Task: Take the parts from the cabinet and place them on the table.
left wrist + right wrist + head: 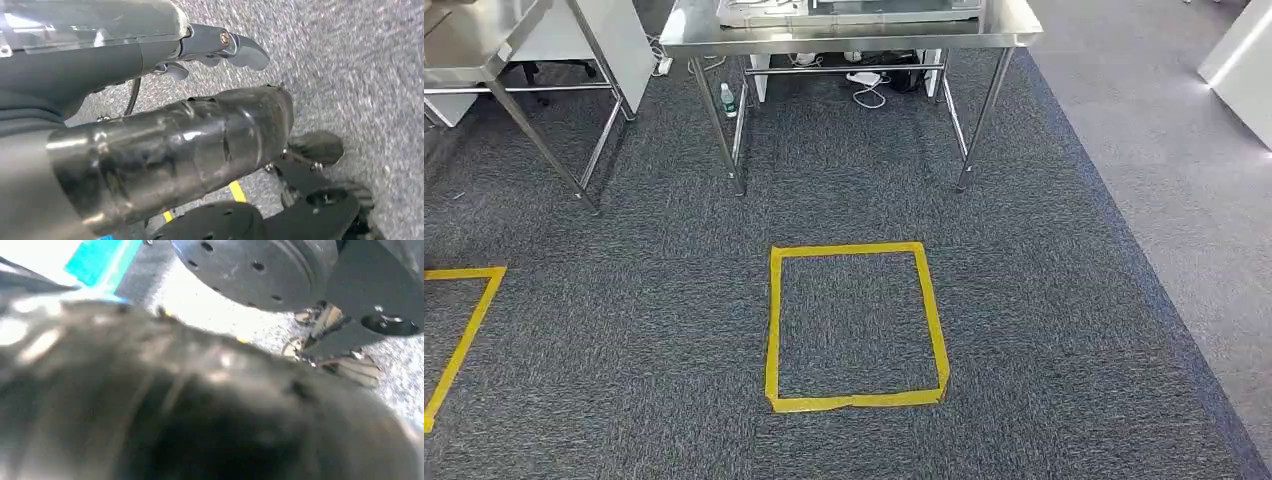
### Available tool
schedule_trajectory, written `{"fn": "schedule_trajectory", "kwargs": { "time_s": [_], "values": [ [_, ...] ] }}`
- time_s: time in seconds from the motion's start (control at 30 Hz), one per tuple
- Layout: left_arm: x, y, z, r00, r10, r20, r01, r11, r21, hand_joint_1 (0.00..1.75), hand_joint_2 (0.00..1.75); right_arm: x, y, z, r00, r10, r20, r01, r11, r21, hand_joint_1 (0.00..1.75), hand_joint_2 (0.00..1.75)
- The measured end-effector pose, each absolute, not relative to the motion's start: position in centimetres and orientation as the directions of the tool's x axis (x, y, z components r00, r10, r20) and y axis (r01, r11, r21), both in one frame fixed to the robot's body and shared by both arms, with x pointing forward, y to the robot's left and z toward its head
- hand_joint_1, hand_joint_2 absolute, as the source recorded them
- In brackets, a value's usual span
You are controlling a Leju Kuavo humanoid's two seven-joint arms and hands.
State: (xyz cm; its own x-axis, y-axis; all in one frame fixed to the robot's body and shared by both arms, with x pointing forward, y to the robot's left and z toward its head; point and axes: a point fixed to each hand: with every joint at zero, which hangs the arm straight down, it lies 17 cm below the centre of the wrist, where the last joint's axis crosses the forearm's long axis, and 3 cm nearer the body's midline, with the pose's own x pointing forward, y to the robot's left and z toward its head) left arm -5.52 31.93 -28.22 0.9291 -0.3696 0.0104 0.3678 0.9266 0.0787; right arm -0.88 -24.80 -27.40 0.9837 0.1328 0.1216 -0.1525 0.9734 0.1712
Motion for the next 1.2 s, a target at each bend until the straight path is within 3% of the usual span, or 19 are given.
{"fn": "schedule_trajectory", "kwargs": {
  "time_s": [1.2],
  "values": [
    [-5.0,33.8,-28.1,0.925,-0.379,0.012,0.376,0.921,0.1,0.0,0.0,-1.5,-22.6,-27.0,0.994,0.077,0.078,-0.094,0.967,0.235,0.0,0.0]
  ]
}}
